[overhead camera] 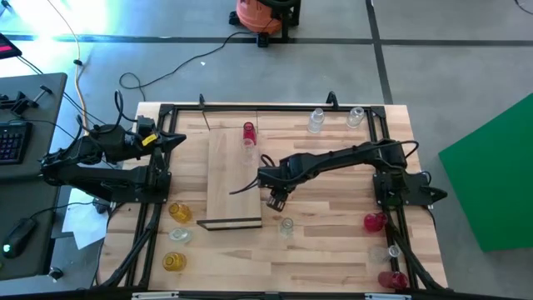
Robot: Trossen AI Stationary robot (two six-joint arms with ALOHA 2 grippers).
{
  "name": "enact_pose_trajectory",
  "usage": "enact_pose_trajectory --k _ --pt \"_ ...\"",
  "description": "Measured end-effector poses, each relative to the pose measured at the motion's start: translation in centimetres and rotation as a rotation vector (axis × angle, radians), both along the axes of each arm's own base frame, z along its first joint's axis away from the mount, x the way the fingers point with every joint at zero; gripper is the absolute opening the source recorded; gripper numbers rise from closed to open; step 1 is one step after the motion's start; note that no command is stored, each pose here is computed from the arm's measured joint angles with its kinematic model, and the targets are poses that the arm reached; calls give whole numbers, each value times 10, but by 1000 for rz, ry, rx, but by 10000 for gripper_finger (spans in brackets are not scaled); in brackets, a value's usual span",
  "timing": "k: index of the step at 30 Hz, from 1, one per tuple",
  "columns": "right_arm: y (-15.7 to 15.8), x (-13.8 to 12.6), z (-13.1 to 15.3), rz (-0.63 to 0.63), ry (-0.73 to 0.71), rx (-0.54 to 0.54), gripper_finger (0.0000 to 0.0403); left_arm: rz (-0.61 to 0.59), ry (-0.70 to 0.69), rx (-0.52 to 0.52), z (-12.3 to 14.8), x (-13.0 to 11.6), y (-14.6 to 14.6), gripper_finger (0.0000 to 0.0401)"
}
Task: Sort vases onto shelf
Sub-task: Put the top right yellow vase on the shelf
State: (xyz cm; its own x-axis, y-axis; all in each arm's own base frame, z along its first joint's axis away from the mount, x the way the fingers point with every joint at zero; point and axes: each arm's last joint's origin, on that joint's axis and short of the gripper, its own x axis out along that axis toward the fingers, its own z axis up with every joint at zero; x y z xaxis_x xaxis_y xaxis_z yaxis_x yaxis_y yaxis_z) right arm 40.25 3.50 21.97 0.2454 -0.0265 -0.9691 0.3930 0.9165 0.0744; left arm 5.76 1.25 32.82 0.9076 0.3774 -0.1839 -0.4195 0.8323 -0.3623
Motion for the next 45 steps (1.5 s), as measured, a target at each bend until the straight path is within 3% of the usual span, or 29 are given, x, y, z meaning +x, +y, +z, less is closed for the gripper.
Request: enact_pose_trajectory --k 6,13,19,23,37,45 --pt "-2 -1 0 -13 9 -11 124 0 8 0 -1 0 0 1" --pt "-3 -1 1 35 18 -23 22 -11 45 53 -2 0 0 1" --pt "-3 -2 2 23 25 -12 35 -10 42 47 -2 0 0 1" --pt "-2 -1 10 49 41 -7 20 -10 42 47 -2 0 0 1" --pt "-4 8 96 58 -137 -107 20 -10 48 46 -3 0 0 1" --pt "-6 14 113 67 -247 -93 21 -10 48 47 -3 0 0 1"
